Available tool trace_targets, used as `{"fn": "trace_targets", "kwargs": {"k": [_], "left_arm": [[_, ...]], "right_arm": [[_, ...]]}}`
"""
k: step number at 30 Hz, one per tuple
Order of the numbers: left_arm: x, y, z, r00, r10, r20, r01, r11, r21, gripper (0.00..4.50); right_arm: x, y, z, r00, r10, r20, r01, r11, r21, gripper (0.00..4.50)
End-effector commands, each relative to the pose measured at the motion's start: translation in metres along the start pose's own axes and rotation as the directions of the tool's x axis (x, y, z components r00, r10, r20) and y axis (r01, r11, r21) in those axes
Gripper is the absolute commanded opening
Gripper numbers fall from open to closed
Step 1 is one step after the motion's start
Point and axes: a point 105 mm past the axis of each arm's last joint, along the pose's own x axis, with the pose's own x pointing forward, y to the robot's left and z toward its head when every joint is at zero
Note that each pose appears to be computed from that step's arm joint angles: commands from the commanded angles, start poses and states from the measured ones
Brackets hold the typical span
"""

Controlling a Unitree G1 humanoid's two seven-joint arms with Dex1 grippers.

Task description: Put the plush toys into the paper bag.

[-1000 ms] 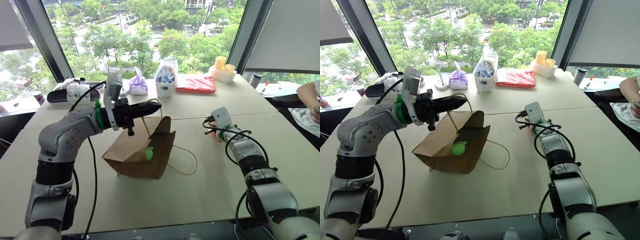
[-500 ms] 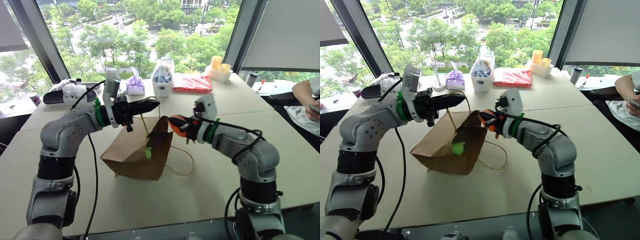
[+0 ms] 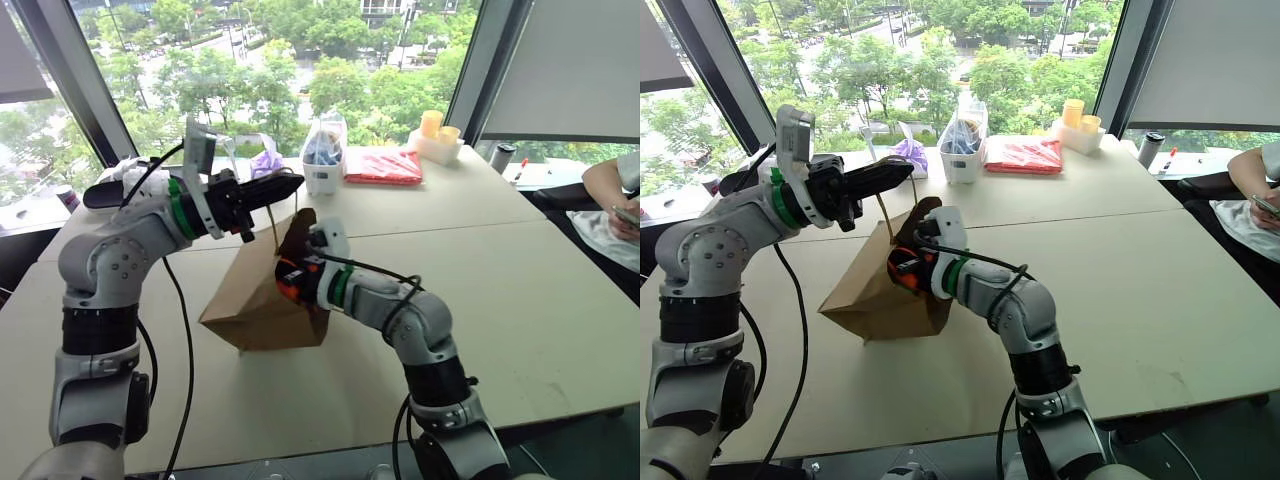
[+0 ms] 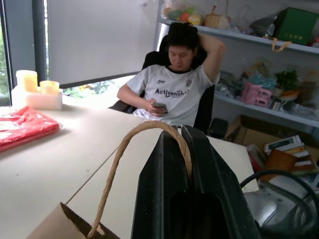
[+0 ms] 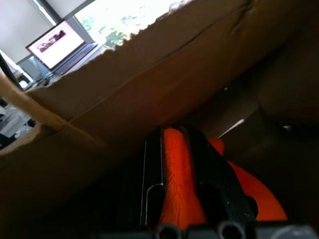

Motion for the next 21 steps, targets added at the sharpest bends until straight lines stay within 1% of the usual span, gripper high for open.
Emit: {"fn": "trace_targets", "kwargs": {"k": [1,2,4,6,7,9,11,14,18,21], "left_arm": [[-0.002,-0.009,0.018,0.999,-0.009,0.048,0.007,0.999,0.047,0.00],[-0.002,-0.009,0.018,0.999,-0.007,0.051,0.004,0.999,0.047,0.00],[-0.003,-0.009,0.019,0.998,-0.002,0.057,-0.001,0.999,0.044,0.00],[-0.003,-0.009,0.019,0.998,0.002,0.060,-0.004,0.999,0.041,0.00],[-0.003,-0.009,0.020,0.998,0.003,0.062,-0.006,0.999,0.039,0.00],[-0.004,-0.008,0.020,0.998,0.006,0.065,-0.009,0.999,0.035,0.00],[-0.004,-0.008,0.019,0.998,0.009,0.065,-0.011,0.999,0.032,0.00],[-0.007,-0.006,0.017,0.998,0.013,0.059,-0.015,1.000,0.027,0.00],[-0.009,-0.003,0.014,0.998,0.020,0.052,-0.022,0.999,0.023,0.00],[-0.009,0.000,0.010,0.999,0.024,0.045,-0.025,0.999,0.023,0.00]], "right_arm": [[0.014,0.011,0.012,0.998,0.056,0.037,-0.054,0.997,-0.062,0.01],[0.017,0.010,0.012,0.998,0.058,0.031,-0.055,0.996,-0.071,0.01],[0.019,0.010,0.013,0.998,0.062,0.027,-0.059,0.994,-0.091,1.03],[0.018,0.011,0.018,0.997,0.074,0.029,-0.070,0.991,-0.111,1.94],[0.017,0.011,0.019,0.997,0.076,0.028,-0.072,0.990,-0.118,2.48],[0.012,0.009,0.021,0.998,0.067,0.014,-0.064,0.985,-0.161,3.55],[0.001,0.007,0.024,0.999,0.052,-0.011,-0.054,0.968,-0.245,4.42],[-0.026,0.006,0.035,0.999,0.038,-0.017,-0.042,0.925,-0.379,4.42],[-0.068,0.005,0.049,1.000,0.012,0.005,-0.009,0.911,-0.413,4.42],[-0.097,-0.001,0.057,0.999,-0.039,0.033,0.049,0.917,-0.396,4.42]]}}
